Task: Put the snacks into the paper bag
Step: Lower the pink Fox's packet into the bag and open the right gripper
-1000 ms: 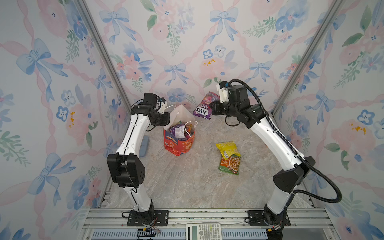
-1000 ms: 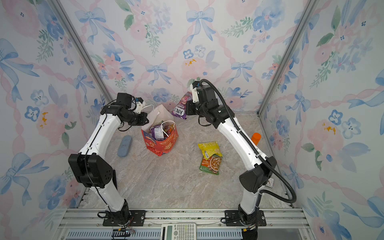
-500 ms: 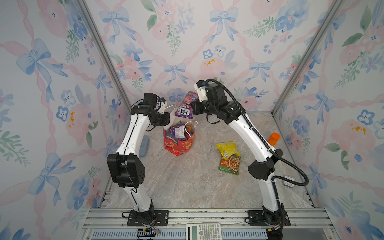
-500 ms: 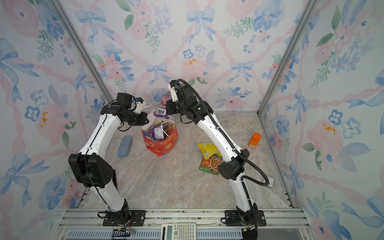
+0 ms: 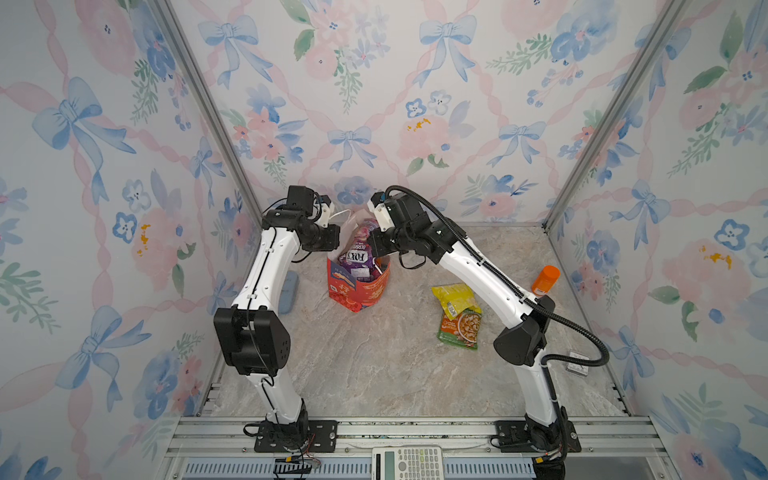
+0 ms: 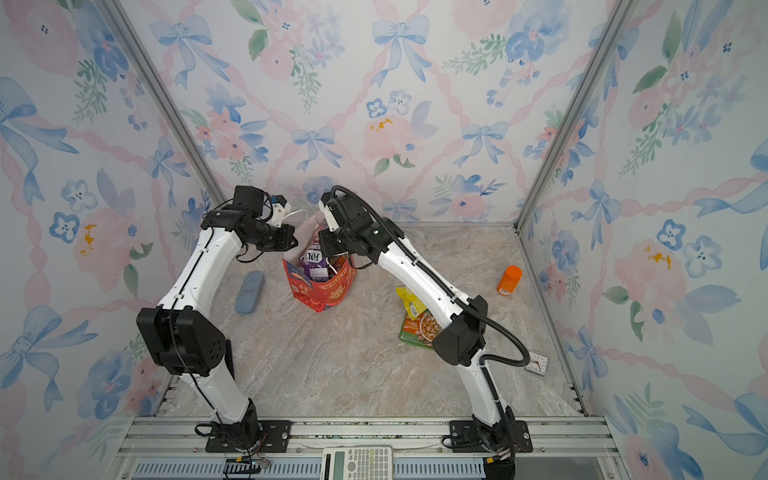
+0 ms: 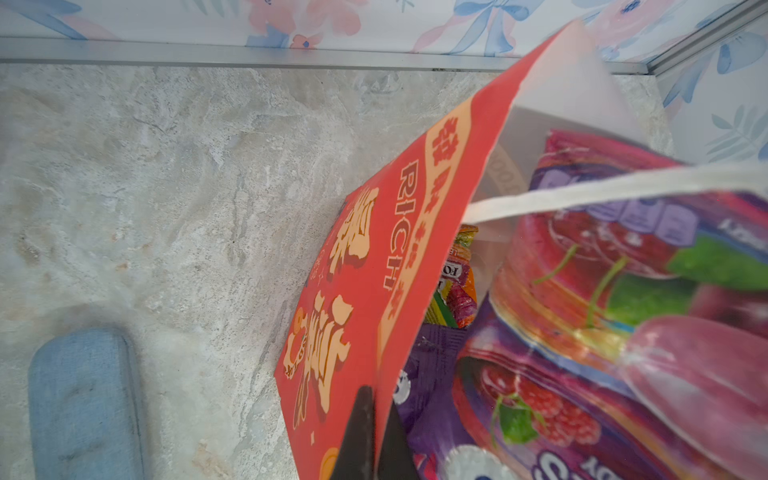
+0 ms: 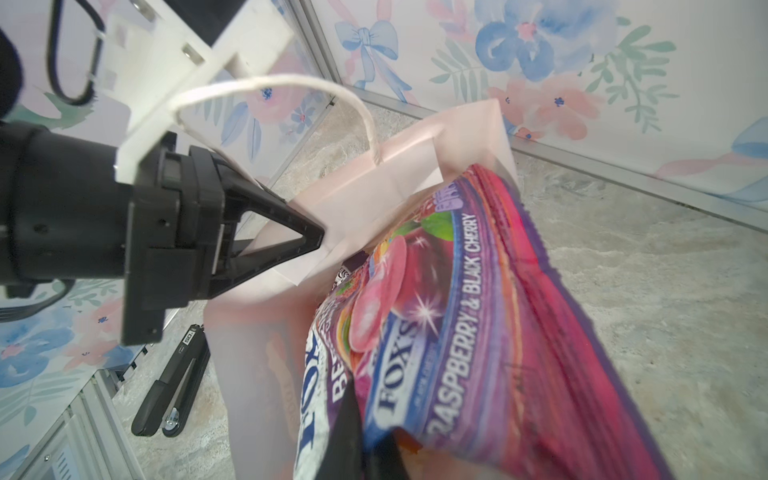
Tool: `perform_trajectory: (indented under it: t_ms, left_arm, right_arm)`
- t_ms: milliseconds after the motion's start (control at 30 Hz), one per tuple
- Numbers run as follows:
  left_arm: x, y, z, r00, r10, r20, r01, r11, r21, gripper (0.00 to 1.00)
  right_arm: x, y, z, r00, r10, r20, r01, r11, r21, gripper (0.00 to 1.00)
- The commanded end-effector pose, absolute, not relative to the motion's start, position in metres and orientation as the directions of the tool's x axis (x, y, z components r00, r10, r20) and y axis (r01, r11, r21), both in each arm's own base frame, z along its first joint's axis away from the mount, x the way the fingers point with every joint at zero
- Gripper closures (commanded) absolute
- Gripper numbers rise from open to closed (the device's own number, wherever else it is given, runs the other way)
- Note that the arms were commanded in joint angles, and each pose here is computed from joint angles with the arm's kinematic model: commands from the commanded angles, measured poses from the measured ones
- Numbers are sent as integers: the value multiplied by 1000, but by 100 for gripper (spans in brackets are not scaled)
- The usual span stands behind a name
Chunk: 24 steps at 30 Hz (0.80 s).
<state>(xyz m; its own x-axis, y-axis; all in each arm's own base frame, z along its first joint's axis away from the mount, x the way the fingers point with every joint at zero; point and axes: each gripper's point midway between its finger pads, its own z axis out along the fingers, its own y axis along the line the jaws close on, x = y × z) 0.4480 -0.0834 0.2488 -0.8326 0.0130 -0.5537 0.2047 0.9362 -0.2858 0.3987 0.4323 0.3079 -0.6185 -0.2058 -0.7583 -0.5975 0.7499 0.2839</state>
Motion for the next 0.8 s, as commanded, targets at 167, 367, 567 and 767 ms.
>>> perform_trajectory:
  t_ms: [167, 367, 567, 767]
  left_arm:
    - [436, -82, 248, -849, 4, -528, 187, 937, -294, 100]
    - [436, -82, 247, -850, 6, -527, 188, 938, -292, 100]
    - [436, -81, 248, -849, 5, -528, 187, 938, -291, 100]
    - [436, -81, 248, -849, 4, -529, 185, 939, -290, 100]
  right_arm:
    - [386, 452, 335, -596, -146, -790, -636, 686, 353, 100]
    - [379, 468, 316, -629, -161, -761, -637, 667, 385, 100]
    - [381, 468, 306, -650, -169, -741, -624, 675, 393, 97]
    - [390, 438, 336, -589, -157, -793, -617, 721, 315, 40]
